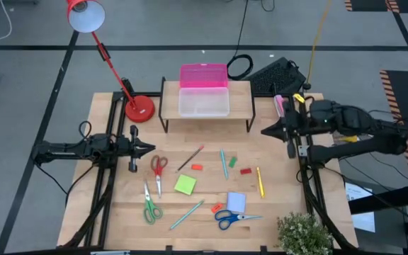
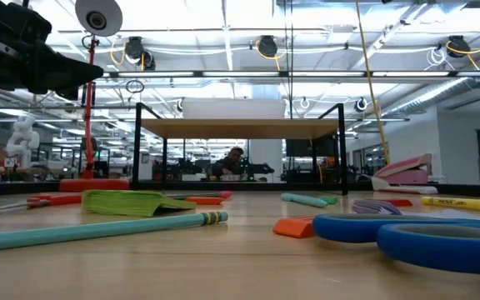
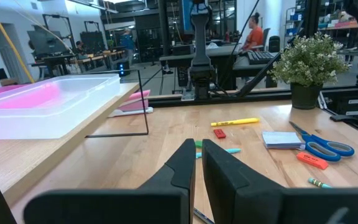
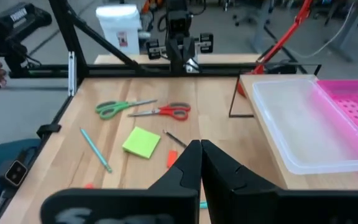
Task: Pack school essentials
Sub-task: Put the blue scissors into the pink supply box on the shelf
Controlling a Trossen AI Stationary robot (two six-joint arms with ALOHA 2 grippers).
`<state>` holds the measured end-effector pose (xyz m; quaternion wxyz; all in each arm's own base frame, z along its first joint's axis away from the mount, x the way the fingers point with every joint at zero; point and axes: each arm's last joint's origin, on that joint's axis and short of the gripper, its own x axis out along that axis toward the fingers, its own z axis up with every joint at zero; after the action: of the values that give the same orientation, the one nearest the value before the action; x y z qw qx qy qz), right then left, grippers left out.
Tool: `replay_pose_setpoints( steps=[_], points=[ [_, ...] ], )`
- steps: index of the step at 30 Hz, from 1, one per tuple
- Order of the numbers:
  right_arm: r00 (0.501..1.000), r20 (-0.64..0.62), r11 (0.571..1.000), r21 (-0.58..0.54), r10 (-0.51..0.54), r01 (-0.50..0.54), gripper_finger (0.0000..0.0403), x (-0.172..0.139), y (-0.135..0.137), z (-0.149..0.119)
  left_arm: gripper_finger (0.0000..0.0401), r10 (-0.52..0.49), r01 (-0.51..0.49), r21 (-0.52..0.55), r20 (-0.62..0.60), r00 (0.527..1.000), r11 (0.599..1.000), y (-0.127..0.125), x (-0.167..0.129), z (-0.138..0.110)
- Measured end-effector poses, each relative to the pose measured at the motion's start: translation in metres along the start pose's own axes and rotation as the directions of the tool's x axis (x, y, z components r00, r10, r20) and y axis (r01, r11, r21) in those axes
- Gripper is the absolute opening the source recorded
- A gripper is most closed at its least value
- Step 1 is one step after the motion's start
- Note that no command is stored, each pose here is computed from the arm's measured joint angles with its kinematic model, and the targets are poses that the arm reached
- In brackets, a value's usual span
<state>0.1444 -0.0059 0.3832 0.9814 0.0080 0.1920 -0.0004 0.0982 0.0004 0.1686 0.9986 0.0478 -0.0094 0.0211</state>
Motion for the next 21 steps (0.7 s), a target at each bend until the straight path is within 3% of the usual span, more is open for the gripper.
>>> replay_pose_setpoints(
  steps=[8, 12, 15, 21],
  points=[
    [0.997, -0.075, 1.0, 0.004, 0.0, 0.0, 0.0, 0.008, -0.001, 0.031, 0.0033, 0.0, 0.0, 0.0, 0.0, 1.0, 1.0, 0.0, 0.0, 0.0],
    [0.996, -0.091, 1.0, 0.005, 0.0, 0.0, 0.0, 0.014, -0.001, 0.033, 0.0033, 0.0, 0.0, -0.007, 0.0, 1.0, 1.0, 0.0, 0.0, 0.0],
    [0.994, -0.11, 1.0, 0.006, 0.001, 0.0, 0.0, 0.016, -0.001, 0.031, 0.0033, 0.001, -0.001, -0.069, 0.002, 1.0, 0.998, 0.0, 0.0, 0.0],
    [0.993, -0.121, 1.0, 0.006, 0.001, 0.0, 0.0, 0.017, -0.001, 0.03, 0.0033, 0.003, 0.009, -0.105, 0.116, 0.993, 0.994, 0.001, -0.002, 0.016]
  ],
)
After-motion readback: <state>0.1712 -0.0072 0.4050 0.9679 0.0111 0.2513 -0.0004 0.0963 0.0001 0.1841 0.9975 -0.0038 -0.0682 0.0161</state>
